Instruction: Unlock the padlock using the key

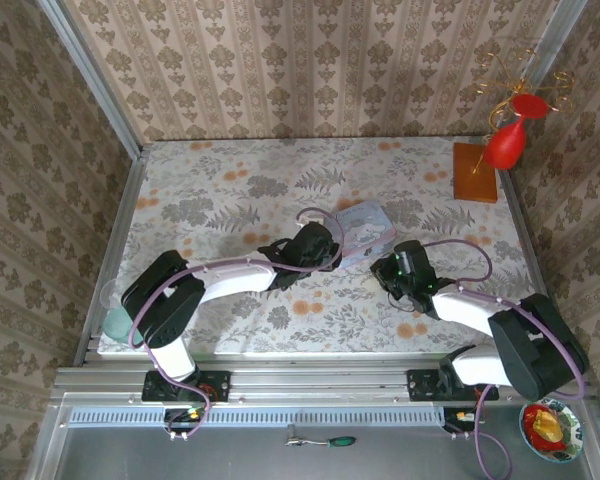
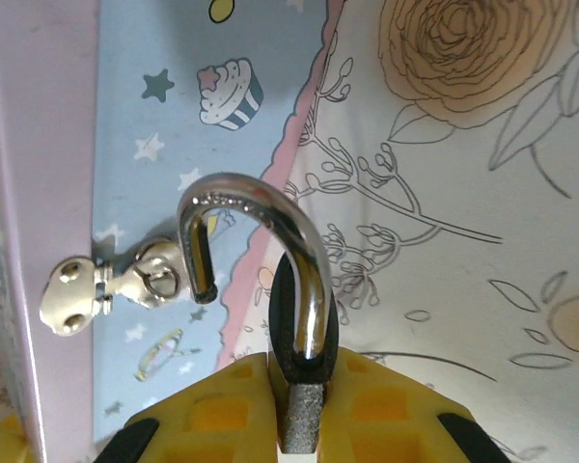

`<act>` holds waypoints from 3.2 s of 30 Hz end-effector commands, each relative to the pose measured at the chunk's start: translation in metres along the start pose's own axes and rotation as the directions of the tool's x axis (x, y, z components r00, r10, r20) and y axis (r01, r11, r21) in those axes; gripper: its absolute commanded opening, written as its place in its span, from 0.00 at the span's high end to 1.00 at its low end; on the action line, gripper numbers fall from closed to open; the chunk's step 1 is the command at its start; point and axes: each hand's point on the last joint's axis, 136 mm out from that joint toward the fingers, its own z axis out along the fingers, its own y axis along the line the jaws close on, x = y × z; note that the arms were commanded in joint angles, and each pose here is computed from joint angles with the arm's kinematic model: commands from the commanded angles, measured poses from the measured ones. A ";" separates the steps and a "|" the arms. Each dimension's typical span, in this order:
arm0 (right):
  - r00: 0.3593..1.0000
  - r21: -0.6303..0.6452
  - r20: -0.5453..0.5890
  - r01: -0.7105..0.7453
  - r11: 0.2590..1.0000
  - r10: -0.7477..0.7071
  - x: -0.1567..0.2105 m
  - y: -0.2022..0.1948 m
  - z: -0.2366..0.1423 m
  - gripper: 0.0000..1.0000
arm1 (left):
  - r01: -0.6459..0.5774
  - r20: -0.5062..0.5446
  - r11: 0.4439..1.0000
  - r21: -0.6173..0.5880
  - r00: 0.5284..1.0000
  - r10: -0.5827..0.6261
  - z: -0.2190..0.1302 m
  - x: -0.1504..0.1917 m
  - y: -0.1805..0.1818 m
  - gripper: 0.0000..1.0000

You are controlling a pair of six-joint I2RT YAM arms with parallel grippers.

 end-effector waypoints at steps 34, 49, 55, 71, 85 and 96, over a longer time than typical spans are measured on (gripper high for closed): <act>0.616 -0.145 -0.453 0.662 0.736 -0.644 0.146 -0.007 -0.030 0.98 | -0.021 0.254 0.996 -0.083 0.966 0.042 -0.124 0.013 0.169 0.30; 0.667 -0.054 -0.368 0.680 0.731 -0.648 0.110 -0.011 -0.046 0.45 | -0.001 0.255 0.995 -0.096 0.967 0.025 -0.122 0.007 0.172 0.30; 0.682 -0.023 -0.278 0.700 0.714 -0.677 0.078 0.005 -0.066 0.38 | 0.027 0.249 0.988 -0.149 0.968 0.011 -0.127 -0.003 0.183 0.30; 0.345 0.496 0.361 0.715 0.492 -0.866 -0.097 0.070 -0.115 0.14 | -0.045 0.372 0.750 -0.660 0.848 0.378 -0.181 -0.089 0.259 0.00; 0.280 0.522 0.423 0.702 0.484 -0.862 -0.144 0.037 -0.057 0.10 | -0.218 0.355 0.796 -0.564 0.807 0.472 -0.120 -0.088 0.293 0.00; 0.312 0.400 0.470 0.759 0.514 -0.826 -0.163 0.022 -0.029 0.06 | 0.007 0.436 0.816 -0.577 0.848 0.301 -0.118 -0.082 0.355 0.00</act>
